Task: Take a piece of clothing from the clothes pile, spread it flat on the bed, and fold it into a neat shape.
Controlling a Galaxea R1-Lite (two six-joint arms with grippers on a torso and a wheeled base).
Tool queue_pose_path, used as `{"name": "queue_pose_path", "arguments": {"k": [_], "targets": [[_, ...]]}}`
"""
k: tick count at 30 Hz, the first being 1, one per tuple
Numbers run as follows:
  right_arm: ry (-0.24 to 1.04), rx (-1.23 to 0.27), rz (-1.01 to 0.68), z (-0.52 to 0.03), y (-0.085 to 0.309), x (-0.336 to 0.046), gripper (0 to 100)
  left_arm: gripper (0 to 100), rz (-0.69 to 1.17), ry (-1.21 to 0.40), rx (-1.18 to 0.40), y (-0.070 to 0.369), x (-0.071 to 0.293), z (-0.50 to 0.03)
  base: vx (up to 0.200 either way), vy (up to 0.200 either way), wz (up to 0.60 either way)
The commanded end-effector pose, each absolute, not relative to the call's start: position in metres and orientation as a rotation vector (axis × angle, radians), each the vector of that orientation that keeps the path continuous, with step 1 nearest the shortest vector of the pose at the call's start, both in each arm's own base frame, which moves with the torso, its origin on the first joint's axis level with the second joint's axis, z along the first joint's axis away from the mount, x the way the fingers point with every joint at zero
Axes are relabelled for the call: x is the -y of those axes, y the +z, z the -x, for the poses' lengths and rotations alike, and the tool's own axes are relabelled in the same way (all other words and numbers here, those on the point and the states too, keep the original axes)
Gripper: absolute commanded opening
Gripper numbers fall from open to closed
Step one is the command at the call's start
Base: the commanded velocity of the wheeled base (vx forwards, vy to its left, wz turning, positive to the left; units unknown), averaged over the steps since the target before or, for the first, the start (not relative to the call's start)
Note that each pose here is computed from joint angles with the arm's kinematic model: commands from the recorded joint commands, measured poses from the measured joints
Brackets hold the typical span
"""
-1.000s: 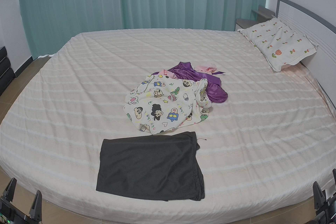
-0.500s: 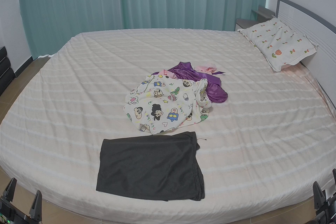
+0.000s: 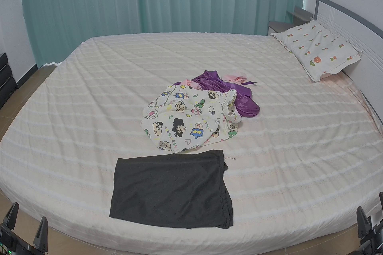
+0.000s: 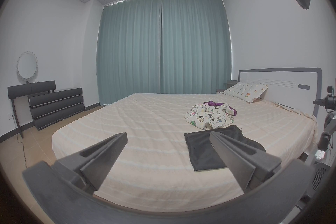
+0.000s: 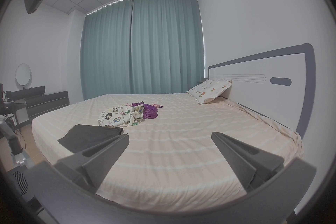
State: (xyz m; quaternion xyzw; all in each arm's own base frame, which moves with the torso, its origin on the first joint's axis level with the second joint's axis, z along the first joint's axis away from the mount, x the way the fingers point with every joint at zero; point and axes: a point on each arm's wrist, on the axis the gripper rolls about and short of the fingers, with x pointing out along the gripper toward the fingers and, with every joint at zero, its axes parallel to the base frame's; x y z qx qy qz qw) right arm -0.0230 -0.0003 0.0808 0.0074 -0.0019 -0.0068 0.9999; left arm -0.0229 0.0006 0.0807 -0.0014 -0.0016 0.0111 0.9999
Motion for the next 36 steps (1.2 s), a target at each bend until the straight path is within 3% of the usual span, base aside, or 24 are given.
{"name": "queue_pose_path", "arguments": {"k": [1, 36], "targets": [[-0.014, 0.0, -0.015, 0.0227, 0.0757, 0.0003, 100, 100, 0.003, 0.023, -0.001, 0.0757, -0.0006, 0.0226, 0.0, 0.0, 0.0], [-0.014, 0.002, -0.02, 0.0228, 0.0756, 0.0003, 100, 100, 0.003, 0.023, -0.001, 0.0757, -0.0006, 0.0226, 0.0, 0.0, 0.0]]}}
